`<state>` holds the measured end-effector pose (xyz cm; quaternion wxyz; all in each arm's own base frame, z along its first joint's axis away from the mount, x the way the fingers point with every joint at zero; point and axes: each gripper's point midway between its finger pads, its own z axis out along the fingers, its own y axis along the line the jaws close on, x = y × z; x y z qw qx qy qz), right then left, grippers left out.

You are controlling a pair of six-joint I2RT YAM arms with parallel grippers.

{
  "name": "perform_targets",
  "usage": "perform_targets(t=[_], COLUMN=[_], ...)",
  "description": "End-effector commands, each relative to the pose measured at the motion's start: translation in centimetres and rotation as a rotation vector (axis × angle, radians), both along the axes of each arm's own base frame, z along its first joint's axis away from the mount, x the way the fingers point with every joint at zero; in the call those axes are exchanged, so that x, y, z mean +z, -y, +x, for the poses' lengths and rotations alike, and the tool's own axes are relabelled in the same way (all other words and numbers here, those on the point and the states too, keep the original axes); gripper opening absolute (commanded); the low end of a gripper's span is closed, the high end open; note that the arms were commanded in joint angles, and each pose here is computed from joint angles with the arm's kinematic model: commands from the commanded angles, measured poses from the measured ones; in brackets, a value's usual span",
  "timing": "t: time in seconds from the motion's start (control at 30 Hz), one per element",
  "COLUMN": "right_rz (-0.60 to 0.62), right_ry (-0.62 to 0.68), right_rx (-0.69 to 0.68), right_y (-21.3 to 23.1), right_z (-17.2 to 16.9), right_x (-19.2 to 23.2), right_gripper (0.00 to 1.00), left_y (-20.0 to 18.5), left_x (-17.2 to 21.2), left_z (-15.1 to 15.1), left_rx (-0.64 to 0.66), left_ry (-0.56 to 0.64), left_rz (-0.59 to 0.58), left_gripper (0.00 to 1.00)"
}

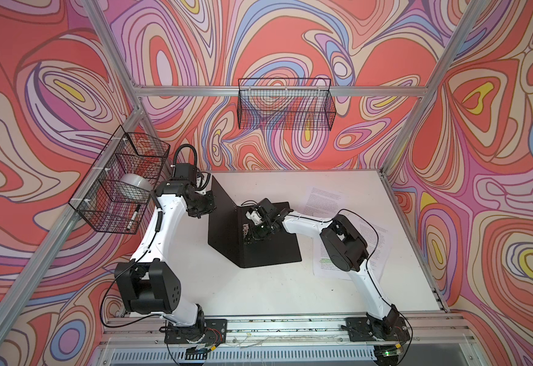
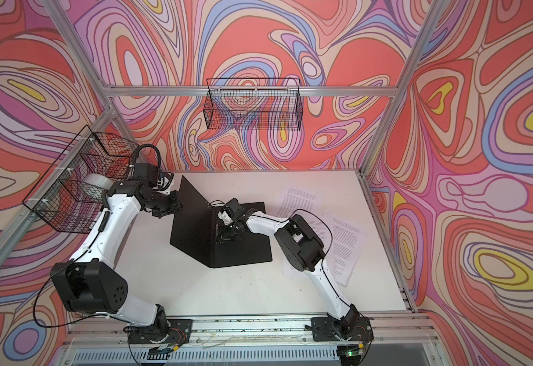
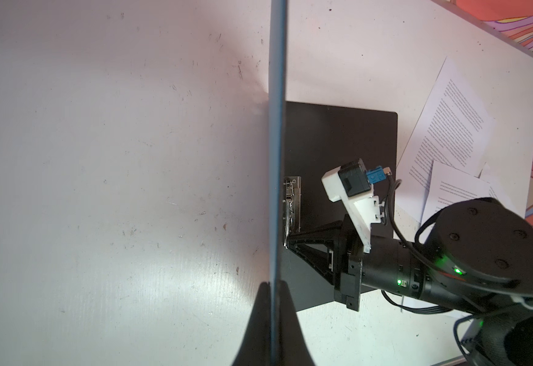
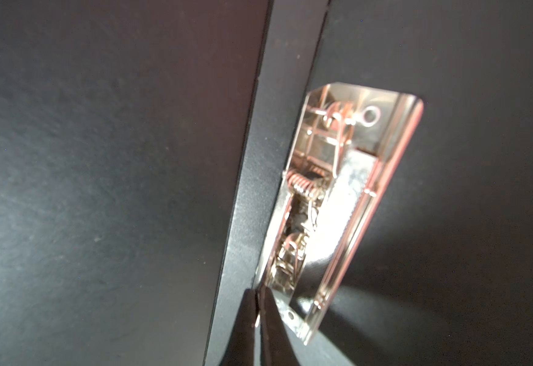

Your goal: Put the files into the folder

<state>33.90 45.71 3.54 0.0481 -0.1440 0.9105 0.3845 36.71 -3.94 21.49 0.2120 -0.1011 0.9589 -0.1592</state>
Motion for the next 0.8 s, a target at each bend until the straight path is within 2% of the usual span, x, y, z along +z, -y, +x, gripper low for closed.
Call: perform_targets(t=[0.0, 0.77], right_rz=[-0.047, -0.291], right_ry=[-0.023, -0.006], right_rx=[0.017, 0.041], right_y=[0.9, 4.5], right_z=[-0.9, -1.1], right_x=[-1.3, -6.3], right_gripper=[0.00, 0.00], left_y=[-0.2, -0.7], left_x=[1.2, 1.3], left_z=[-0.3, 0.0], left_rx=[0.010, 0.010], left_ry=[0.025, 0.033], left_rz=[0.001, 0.034], left_gripper=[0.00, 0.00])
